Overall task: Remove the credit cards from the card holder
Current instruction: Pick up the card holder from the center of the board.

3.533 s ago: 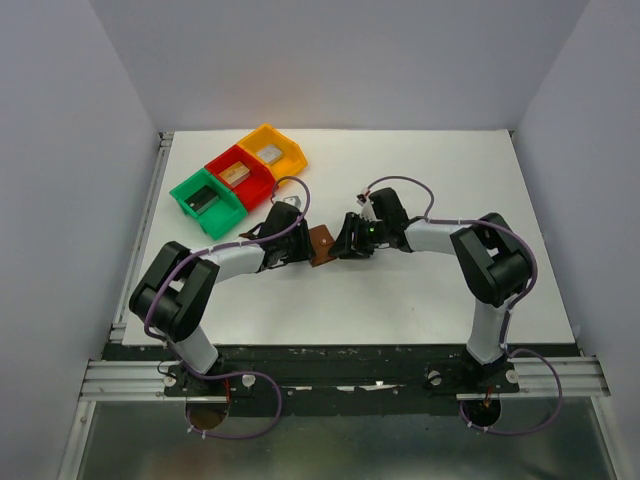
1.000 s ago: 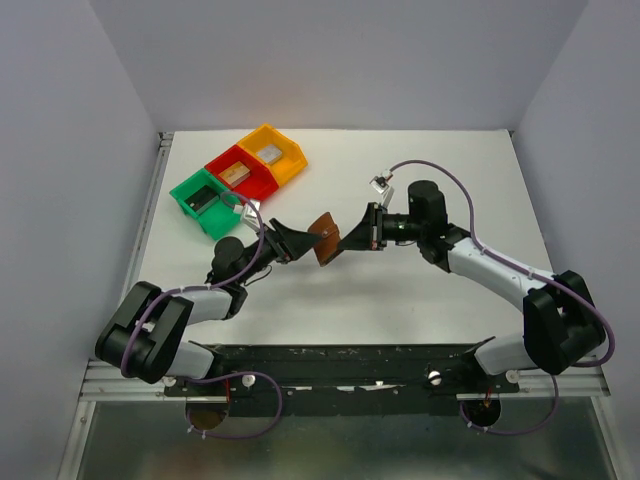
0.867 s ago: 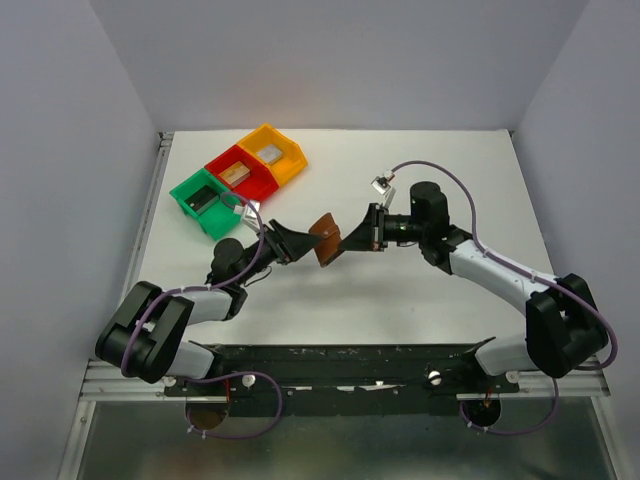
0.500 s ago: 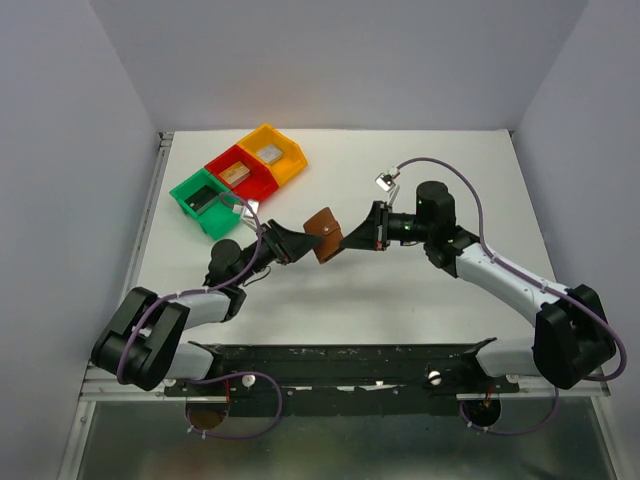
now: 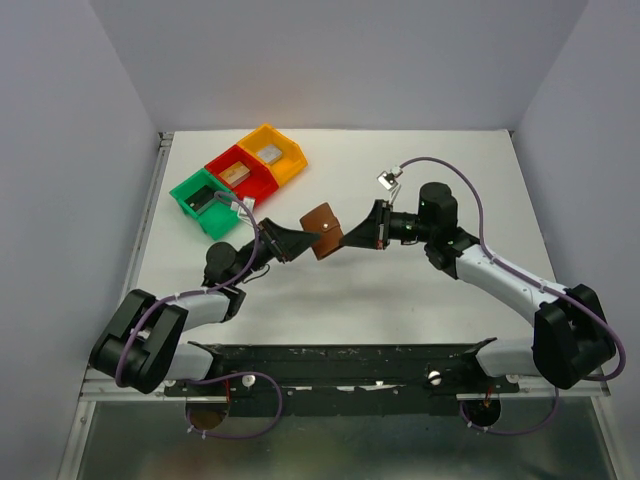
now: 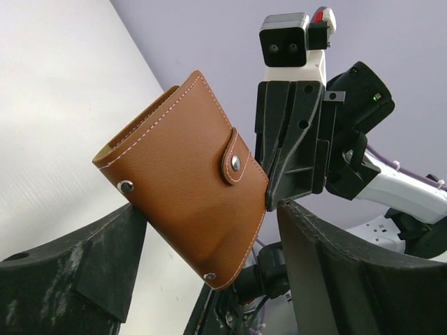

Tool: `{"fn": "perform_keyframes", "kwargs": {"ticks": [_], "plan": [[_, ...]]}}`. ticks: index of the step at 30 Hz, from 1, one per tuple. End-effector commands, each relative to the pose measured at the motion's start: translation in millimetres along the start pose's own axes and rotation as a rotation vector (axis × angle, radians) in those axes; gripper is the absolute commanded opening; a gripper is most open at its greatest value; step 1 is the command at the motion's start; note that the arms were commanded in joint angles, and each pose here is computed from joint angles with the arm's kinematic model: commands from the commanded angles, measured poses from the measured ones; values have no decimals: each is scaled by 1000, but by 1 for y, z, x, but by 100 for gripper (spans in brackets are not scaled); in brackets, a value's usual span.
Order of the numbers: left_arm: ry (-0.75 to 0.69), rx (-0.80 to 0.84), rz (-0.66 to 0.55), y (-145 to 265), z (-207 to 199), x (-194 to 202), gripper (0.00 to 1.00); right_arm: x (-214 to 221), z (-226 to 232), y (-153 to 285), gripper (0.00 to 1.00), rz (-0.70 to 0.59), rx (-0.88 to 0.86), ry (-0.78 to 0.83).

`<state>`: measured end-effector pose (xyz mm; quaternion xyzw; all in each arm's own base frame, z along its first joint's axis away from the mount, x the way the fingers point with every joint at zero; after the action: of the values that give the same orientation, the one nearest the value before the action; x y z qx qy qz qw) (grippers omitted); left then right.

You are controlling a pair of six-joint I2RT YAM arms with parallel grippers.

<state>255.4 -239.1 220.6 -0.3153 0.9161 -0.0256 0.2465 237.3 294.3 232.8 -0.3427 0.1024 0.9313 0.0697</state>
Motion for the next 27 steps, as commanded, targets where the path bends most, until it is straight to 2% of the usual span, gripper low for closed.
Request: {"fn": "perform_keyframes", "kwargs": {"ticks": [1,13,27], "plan": [[-56,134,-7,0,-34,-6,79,-1,-1,1,0,-4,-19,11],[-121,101,-13,0,-41,-12,58,6,-16,1,0,18,28,4],[-108,88,2,-1,-34,-9,31,8,-20,7,0,27,85,36]]}}
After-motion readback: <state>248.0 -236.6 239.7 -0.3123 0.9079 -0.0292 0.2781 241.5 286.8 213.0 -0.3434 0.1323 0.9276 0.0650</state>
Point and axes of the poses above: each gripper's point midway between its finger pads, its own y axis back along the fingers, its own z axis along the line the jaws close on, x = y × z, the point moved 1 cm from there along y, back along the fingers, and after that the axes turned 5 degrees about y, right-handed, at the moved point
